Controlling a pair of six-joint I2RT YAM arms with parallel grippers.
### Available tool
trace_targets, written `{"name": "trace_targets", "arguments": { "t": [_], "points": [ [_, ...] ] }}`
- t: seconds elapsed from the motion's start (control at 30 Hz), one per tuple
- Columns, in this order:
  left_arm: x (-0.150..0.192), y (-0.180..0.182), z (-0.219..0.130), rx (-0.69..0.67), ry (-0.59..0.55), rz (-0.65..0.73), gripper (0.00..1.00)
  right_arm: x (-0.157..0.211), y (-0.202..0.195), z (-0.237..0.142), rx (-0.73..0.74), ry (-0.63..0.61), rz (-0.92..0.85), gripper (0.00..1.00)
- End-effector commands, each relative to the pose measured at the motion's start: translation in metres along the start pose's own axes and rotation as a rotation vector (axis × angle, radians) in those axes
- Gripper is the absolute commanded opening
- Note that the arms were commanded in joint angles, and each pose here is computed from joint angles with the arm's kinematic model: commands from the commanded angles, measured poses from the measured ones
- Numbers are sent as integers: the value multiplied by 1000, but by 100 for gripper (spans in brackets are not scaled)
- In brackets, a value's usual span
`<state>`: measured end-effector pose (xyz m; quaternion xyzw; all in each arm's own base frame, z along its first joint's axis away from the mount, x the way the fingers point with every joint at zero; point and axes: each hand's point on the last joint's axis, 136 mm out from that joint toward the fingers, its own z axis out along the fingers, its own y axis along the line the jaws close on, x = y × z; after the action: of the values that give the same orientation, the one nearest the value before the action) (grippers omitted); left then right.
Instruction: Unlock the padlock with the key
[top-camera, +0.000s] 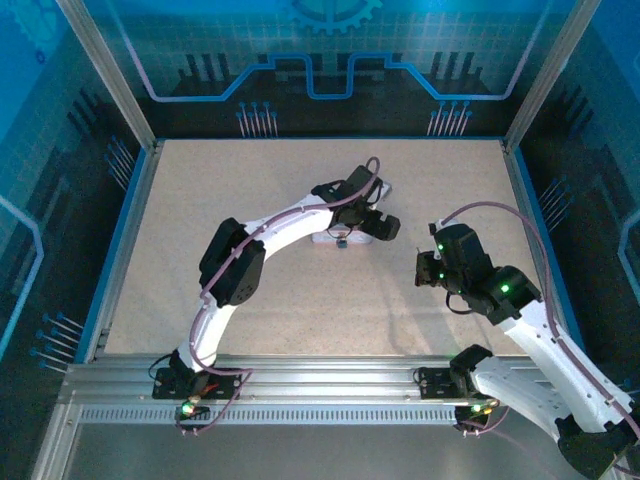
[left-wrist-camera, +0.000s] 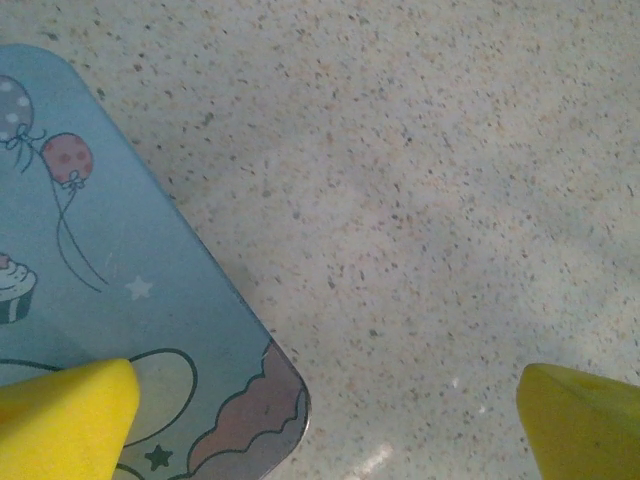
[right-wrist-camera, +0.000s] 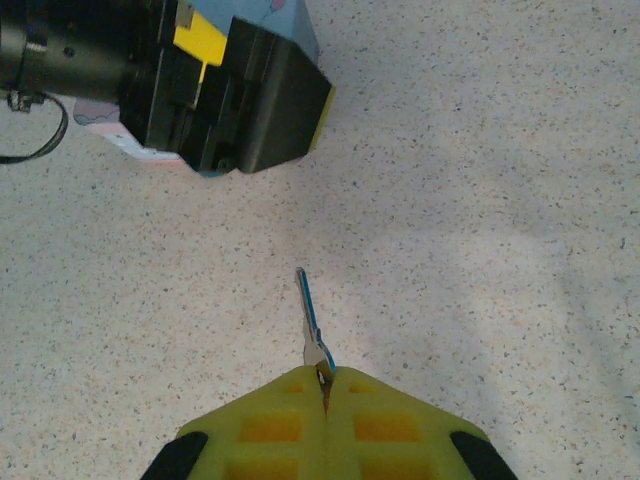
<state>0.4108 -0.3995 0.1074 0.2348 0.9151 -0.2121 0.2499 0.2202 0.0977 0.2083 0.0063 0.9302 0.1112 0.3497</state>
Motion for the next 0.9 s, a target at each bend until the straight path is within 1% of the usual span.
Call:
{"name": "trace_targets", "arguments": {
  "t": [0.0, 0.27, 0.43, 0.53, 0.67, 0.7, 0.87],
  "points": [
    [18, -18, -11, 48, 46, -22, 99, 7, -6, 1, 10, 17, 11, 0],
    [43, -26, -14, 74, 78, -41, 99, 8, -7, 2, 6, 20, 20, 0],
    [55, -37, -15, 120, 70, -66, 99, 7, -6, 3, 0, 20, 26, 1],
    [57, -39, -16, 121, 65, -68, 99, 7, -4, 3, -8, 23, 28, 0],
    [43, -42, -24, 126, 29, -48, 99, 6, -1, 3, -22, 21, 30, 0],
    [38, -44, -27, 128, 19, -43, 99, 14, -4, 9, -15, 42, 30, 0],
    [6, -52, -54, 141, -68, -17, 99, 16, 0, 11, -34, 56, 41, 0]
  ]
}}
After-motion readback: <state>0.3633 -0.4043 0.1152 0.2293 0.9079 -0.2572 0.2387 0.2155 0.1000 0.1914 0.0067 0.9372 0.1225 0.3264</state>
